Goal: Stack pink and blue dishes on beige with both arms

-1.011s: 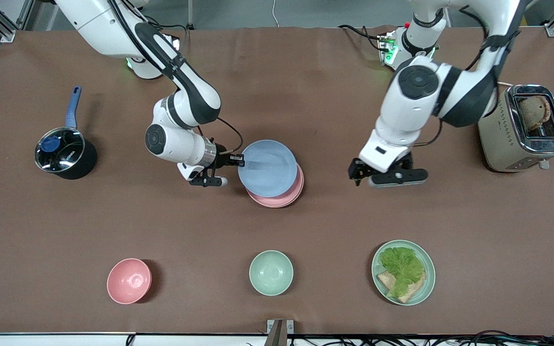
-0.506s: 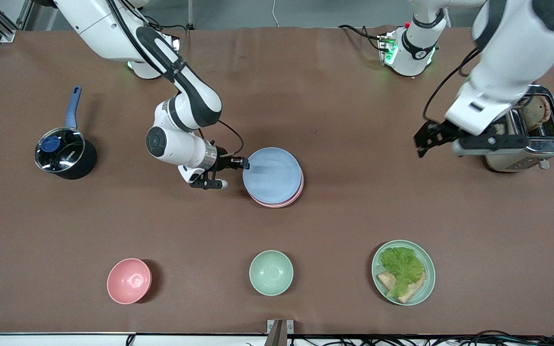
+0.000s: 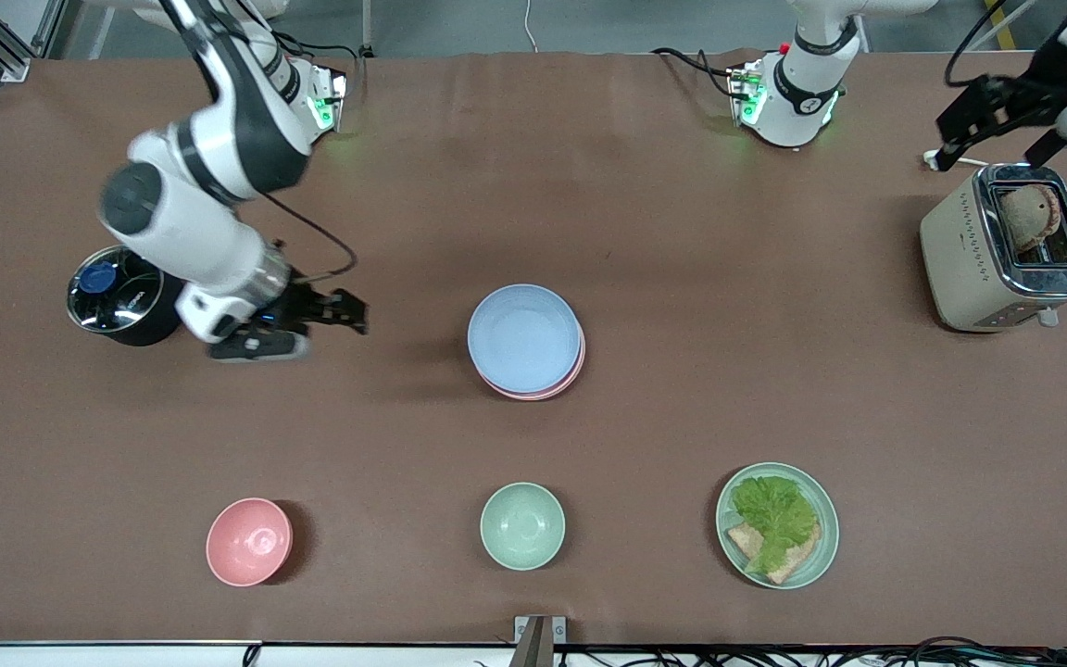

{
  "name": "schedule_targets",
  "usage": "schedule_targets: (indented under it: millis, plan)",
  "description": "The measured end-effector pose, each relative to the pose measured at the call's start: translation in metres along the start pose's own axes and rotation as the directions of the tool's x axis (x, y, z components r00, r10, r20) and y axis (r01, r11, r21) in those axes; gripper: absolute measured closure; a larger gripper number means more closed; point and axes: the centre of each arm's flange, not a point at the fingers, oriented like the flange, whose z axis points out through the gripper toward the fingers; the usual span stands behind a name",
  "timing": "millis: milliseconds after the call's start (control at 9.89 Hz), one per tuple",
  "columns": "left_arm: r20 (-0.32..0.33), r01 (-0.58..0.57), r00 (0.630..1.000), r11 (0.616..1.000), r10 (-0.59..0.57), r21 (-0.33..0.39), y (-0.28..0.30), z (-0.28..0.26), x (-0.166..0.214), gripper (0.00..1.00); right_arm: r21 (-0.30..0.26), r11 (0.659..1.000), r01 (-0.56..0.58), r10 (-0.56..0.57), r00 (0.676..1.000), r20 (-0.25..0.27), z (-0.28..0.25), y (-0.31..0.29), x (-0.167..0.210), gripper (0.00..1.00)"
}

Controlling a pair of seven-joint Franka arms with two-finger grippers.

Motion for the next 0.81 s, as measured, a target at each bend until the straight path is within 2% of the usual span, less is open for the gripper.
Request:
schedule_targets:
  millis: [101,202,303,506,607,809]
  plan:
    - [-0.007,0.002,1.0,1.0,-0.002,-0.002,0.0,-0.008,0.008,0.0,-0.051,0.998,-0.028,0.027,0.999,-0.025,-0.039,0.031,0.009,0.0]
    - [-0.001,-0.002,1.0,1.0,0.002,-0.003,0.003,-0.007,0.021,0.0,-0.095,0.993,-0.064,0.062,0.998,-0.022,-0.077,0.065,0.017,0.0]
    - [0.005,-0.004,1.0,1.0,0.004,-0.004,0.006,-0.002,0.035,0.0,-0.118,0.987,-0.109,0.107,0.994,-0.021,-0.111,0.097,0.023,0.0]
    - [0.024,0.001,1.0,1.0,-0.001,-0.003,0.005,0.012,0.056,0.0,-0.126,0.977,-0.17,0.165,0.985,-0.05,-0.168,0.144,0.025,0.0]
    - [0.028,0.006,1.0,1.0,-0.006,-0.003,0.003,0.014,0.06,0.0,-0.13,0.973,-0.19,0.187,0.982,-0.04,-0.189,0.161,0.018,0.0]
    - [0.023,0.02,1.0,1.0,-0.02,-0.002,-0.005,0.008,0.059,0.0,-0.141,0.969,-0.204,0.209,0.978,0.019,-0.226,0.167,-0.001,0.0]
